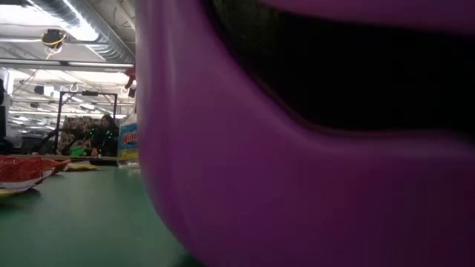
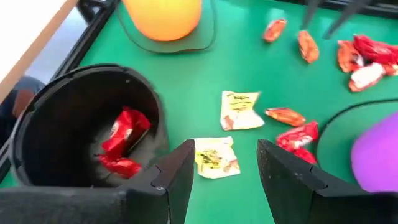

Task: Sort candy
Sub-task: Put the orange chocolate into the orange bucket

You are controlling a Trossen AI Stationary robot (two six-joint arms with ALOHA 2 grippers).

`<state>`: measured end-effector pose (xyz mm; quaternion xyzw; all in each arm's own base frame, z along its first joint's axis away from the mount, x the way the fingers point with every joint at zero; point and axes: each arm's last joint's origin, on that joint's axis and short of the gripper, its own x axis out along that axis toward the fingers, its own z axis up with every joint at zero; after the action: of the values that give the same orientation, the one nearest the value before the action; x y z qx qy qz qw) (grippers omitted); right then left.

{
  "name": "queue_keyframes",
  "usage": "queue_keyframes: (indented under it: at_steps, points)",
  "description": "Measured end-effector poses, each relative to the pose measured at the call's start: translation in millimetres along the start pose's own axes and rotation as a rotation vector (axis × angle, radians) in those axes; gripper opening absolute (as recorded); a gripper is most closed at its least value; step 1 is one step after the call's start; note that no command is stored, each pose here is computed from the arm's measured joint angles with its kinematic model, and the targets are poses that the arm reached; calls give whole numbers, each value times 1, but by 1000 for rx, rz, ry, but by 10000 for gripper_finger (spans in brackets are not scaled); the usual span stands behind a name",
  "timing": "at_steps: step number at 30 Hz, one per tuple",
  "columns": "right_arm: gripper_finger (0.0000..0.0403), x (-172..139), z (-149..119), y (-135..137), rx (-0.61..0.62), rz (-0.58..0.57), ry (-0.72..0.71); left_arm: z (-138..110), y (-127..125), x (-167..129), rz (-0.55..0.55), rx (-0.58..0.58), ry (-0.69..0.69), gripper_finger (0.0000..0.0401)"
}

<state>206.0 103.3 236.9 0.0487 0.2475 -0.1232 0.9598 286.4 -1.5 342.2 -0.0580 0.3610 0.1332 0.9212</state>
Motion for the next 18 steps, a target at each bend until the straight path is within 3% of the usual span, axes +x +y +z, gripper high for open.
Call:
queue_keyframes:
  at_steps: [9,18]
  points:
    - [131,1,-1,1,20,3,10,-16,-52,-24,16,30,-68,163]
    - [131,9,-8,4,-12,-14,42,-30,-66,-33,84,40,-47,163]
